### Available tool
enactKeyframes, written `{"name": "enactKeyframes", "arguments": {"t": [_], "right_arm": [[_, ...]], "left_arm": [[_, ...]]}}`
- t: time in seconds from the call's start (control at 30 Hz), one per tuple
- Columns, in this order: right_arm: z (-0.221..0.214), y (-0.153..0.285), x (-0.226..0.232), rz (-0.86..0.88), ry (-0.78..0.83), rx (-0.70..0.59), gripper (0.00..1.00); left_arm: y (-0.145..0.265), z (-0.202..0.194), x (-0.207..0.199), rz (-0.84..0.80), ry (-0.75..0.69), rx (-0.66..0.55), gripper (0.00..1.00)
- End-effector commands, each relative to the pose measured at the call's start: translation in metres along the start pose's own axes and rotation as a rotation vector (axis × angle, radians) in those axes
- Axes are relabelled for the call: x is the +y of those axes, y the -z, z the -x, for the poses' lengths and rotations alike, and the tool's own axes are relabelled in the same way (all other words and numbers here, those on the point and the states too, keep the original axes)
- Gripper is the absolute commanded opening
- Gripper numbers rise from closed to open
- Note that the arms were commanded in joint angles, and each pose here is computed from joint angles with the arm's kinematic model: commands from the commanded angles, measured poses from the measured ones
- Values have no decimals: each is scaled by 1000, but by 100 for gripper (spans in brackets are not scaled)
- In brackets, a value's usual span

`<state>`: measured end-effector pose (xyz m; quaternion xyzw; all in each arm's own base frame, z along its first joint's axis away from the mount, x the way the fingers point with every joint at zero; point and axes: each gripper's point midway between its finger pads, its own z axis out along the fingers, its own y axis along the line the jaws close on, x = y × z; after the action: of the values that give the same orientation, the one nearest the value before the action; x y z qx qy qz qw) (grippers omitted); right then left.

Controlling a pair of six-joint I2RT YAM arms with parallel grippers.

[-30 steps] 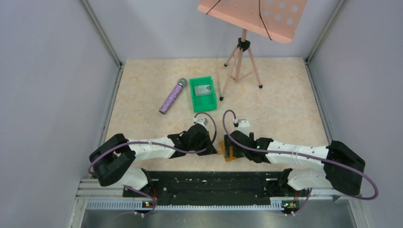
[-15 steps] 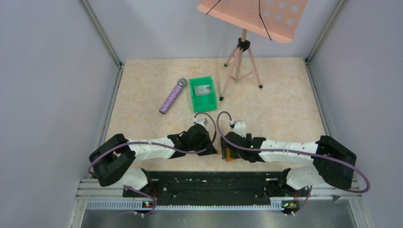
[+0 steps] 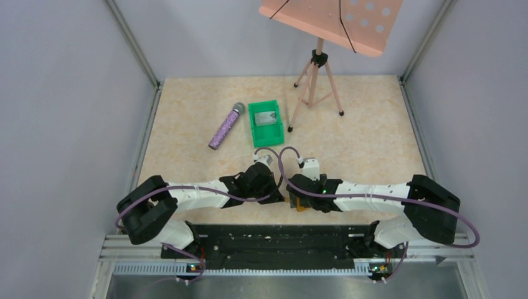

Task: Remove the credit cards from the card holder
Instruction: Open the card holder at the center of the board.

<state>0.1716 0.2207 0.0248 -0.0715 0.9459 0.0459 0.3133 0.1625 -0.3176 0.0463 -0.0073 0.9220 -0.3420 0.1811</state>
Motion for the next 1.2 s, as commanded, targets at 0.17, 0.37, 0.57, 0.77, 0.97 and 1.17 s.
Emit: {"name": "enactKeyframes", "arguments": {"t": [0.17,0.37,0.57,0.77,0.97,1.17], "right_arm": [[24,17,-4,-12,-37,-96,75],[33,25,-12,-13,-51,-126,71],[36,30,-32,-44,-88,-131,70],[43,43,-61,-70,-154,-143,67],[31,34,-83,-90,-242,-102,60],[38,37,-85,-82,-284,-94,56]], "left_arm": [[6,9,-6,-20,-10,-41,0],[4,6,-3,-9,-7,-29,0],[5,7,-2,-5,-10,-36,0],[5,9,0,8,-11,-43,0],[7,12,4,35,-16,-64,0],[12,17,11,75,-31,-88,0]]}}
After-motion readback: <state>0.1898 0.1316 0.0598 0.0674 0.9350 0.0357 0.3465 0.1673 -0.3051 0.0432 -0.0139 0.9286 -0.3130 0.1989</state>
